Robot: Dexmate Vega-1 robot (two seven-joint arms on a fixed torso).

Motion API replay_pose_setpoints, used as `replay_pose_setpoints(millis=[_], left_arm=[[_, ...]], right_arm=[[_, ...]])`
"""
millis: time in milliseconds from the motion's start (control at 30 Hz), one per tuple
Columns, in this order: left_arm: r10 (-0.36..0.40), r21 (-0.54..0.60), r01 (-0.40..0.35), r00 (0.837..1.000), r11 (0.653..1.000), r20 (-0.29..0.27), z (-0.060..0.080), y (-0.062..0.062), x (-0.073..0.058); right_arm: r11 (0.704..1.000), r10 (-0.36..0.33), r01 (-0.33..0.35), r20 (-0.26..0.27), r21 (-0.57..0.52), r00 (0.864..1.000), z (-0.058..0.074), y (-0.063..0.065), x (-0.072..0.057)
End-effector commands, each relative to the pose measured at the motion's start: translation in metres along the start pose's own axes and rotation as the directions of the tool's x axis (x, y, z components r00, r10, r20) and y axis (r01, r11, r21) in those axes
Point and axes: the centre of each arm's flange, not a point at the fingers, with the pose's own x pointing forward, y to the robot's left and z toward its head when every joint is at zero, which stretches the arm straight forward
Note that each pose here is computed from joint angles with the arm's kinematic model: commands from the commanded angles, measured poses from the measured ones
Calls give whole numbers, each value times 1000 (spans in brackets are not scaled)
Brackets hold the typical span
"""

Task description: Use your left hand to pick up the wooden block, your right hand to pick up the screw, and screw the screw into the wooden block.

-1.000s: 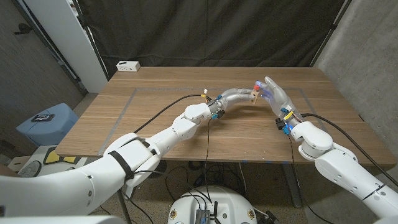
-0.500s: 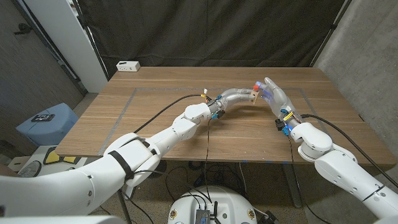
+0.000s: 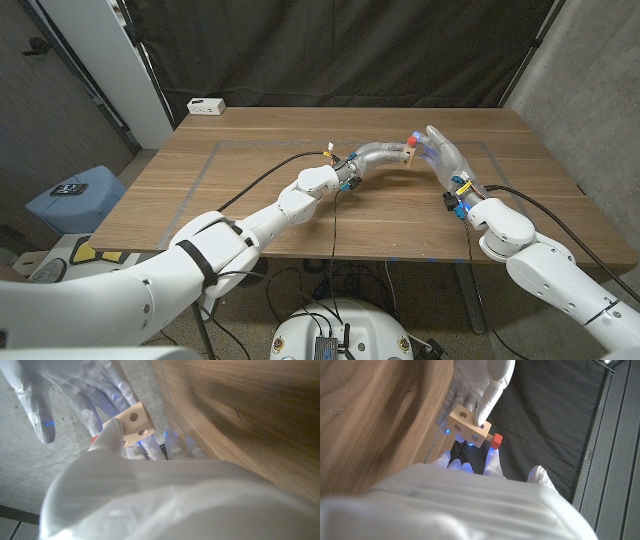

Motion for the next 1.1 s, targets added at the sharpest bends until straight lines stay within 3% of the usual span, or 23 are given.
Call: replay_pose_setpoints(millis=[33, 1100], left_arm=[[0, -1, 0, 1000, 1000, 2, 0, 0, 0], [1, -7, -1, 1000, 1000, 8, 0, 0, -1]], right_arm=[[1000, -6, 6, -7, -2, 1000, -1, -1, -3], [1000, -4, 3, -17, -28, 1000, 8, 0, -15]])
